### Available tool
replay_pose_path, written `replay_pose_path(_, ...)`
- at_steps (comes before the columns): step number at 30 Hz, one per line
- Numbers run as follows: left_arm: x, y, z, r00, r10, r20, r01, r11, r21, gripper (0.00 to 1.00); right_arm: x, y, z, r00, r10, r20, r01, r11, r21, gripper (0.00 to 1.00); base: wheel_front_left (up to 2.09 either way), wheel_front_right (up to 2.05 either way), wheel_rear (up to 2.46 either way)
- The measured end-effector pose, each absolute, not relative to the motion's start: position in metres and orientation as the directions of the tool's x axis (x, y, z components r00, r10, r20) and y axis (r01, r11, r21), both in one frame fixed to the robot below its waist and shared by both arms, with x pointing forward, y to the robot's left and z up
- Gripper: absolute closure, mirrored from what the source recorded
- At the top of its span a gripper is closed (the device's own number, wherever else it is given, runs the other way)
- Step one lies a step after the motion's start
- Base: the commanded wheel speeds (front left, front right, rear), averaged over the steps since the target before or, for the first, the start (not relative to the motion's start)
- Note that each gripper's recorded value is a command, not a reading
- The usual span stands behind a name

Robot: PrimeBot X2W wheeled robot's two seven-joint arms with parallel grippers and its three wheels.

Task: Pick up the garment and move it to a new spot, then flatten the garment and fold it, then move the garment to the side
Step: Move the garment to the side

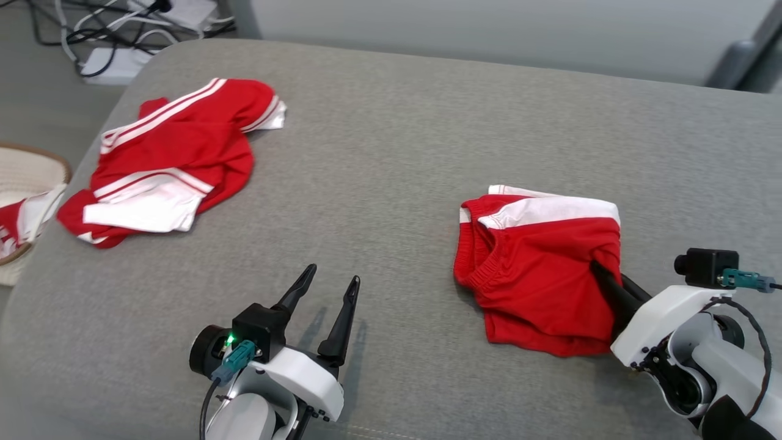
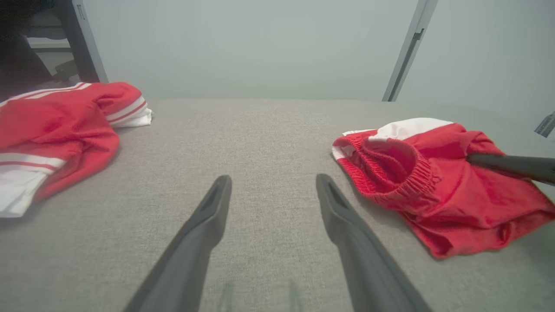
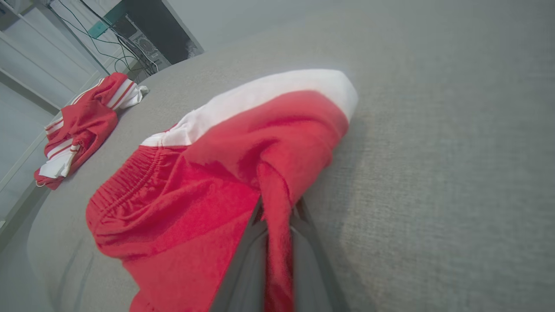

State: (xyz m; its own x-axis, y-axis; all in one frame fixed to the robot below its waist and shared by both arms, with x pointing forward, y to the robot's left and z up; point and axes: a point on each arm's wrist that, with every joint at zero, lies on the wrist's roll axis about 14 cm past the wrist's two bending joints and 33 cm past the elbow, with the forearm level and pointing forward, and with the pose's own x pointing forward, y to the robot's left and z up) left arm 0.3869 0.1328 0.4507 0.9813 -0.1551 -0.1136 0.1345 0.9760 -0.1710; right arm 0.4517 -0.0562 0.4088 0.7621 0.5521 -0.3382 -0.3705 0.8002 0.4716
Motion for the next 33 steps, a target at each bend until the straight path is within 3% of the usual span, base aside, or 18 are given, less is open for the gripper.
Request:
replay_pose_path(8,0.405,0.091,0.452,0.955,-0.281,-0.096,0.263,0.950,-0.169,0.00,0.442,-0.126,0.415,0.856,0.395,-0.334,-0.226,0.867,0.445,1.00,0.00,0.00,0.00)
replay_pose_path(17,0.417,0.032,0.449,0.895,-0.436,-0.090,0.416,0.891,-0.183,0.00,0.410,-0.188,0.412,0.903,0.240,-0.357,-0.066,0.897,0.437,1.00,0.00,0.00,0.00)
replay_pose_path(26,0.422,-0.016,0.444,0.829,-0.553,-0.089,0.530,0.826,-0.192,0.00,0.371,-0.229,0.403,0.915,0.114,-0.387,0.073,0.896,0.437,1.00,0.00,0.00,0.00)
replay_pose_path(33,0.429,-0.034,0.432,0.795,-0.597,-0.106,0.571,0.796,-0.201,0.00,0.364,-0.244,0.389,0.895,0.085,-0.438,0.099,0.919,0.381,1.00,0.00,0.00,0.00)
